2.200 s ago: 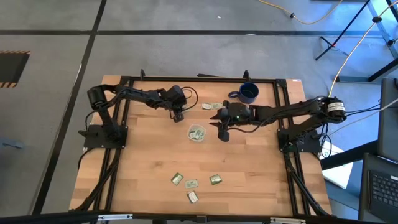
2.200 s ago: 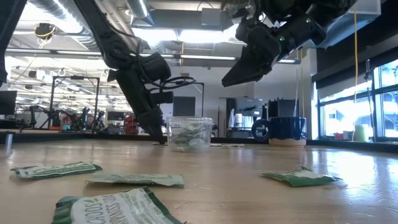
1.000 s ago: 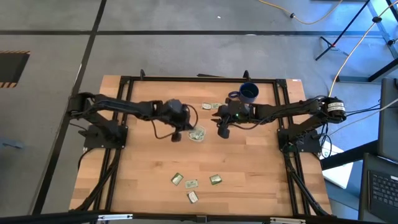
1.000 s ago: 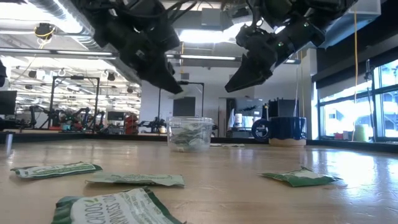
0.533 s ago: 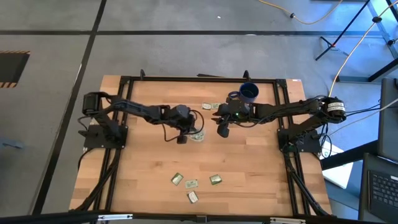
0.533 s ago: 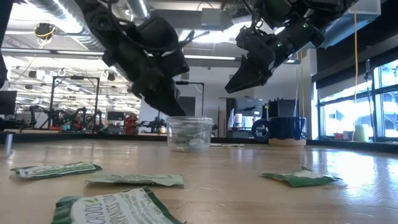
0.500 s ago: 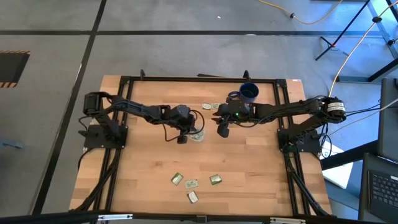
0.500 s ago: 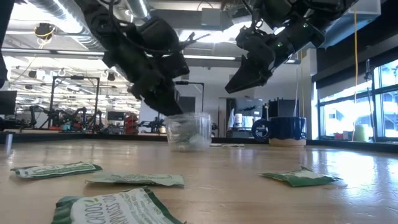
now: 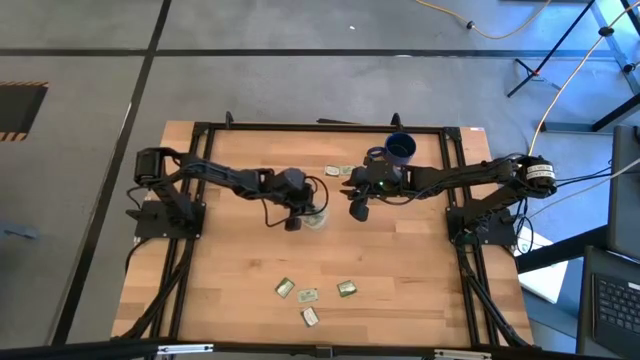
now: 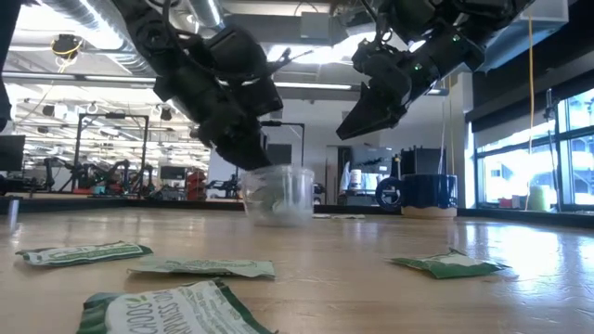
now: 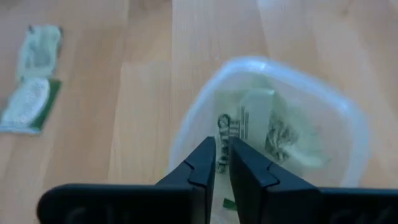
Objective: Pick and place Stevia / Truvia into bins
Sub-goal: Put the top left light green stevia packet into the container, then put the green stevia packet into the container
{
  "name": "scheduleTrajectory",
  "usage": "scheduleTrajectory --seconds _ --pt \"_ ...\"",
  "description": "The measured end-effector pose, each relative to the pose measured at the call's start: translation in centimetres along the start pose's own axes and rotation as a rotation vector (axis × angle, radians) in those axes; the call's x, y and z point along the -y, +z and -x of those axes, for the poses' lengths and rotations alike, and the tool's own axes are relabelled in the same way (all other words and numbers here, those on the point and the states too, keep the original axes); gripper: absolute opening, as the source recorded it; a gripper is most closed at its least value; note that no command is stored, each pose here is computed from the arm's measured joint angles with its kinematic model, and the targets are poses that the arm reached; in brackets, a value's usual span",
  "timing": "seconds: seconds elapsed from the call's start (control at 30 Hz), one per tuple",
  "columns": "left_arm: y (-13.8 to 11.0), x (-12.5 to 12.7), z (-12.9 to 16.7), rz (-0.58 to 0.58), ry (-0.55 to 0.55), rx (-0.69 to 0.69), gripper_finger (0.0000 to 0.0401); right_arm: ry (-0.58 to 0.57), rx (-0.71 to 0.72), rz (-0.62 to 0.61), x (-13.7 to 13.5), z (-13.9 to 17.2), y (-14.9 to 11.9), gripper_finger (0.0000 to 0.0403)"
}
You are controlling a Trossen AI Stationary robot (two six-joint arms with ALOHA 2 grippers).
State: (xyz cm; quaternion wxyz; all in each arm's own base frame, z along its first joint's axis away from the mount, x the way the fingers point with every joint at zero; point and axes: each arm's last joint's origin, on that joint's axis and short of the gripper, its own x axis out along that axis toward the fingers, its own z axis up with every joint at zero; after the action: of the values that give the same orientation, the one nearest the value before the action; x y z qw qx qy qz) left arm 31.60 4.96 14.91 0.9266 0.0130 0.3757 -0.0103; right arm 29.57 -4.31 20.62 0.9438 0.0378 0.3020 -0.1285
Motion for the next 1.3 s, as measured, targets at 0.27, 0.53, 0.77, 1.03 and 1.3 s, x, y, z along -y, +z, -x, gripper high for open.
scheduleTrajectory --seconds 0.27,0.53,0.77,1.03,1.3 --pt "1.0 0.2 1.3 -0.004 -0.014 0.055 0.0044 0.000 0.001 0.004 0.0 0.0 0.0 0.0112" --pt "2.1 -0.1 4.7 0.001 0.042 0.095 0.0045 -0.024 0.046 0.085 0.9 -0.1 0.6 0.0112" --pt "3.4 -1.2 8.8 0.040 0.115 0.240 0.0045 -0.042 0.062 0.047 4.2 -0.9 2.0 0.0112" --pt "1.5 -1.1 11.0 0.082 0.150 0.418 0.0045 -0.037 -0.063 0.015 7.1 -6.0 1.1 0.0112" --pt "0.3 -0.9 10.8 0.099 0.153 0.405 0.0045 -0.055 -0.210 -0.040 8.8 -10.2 -0.1 0.0089"
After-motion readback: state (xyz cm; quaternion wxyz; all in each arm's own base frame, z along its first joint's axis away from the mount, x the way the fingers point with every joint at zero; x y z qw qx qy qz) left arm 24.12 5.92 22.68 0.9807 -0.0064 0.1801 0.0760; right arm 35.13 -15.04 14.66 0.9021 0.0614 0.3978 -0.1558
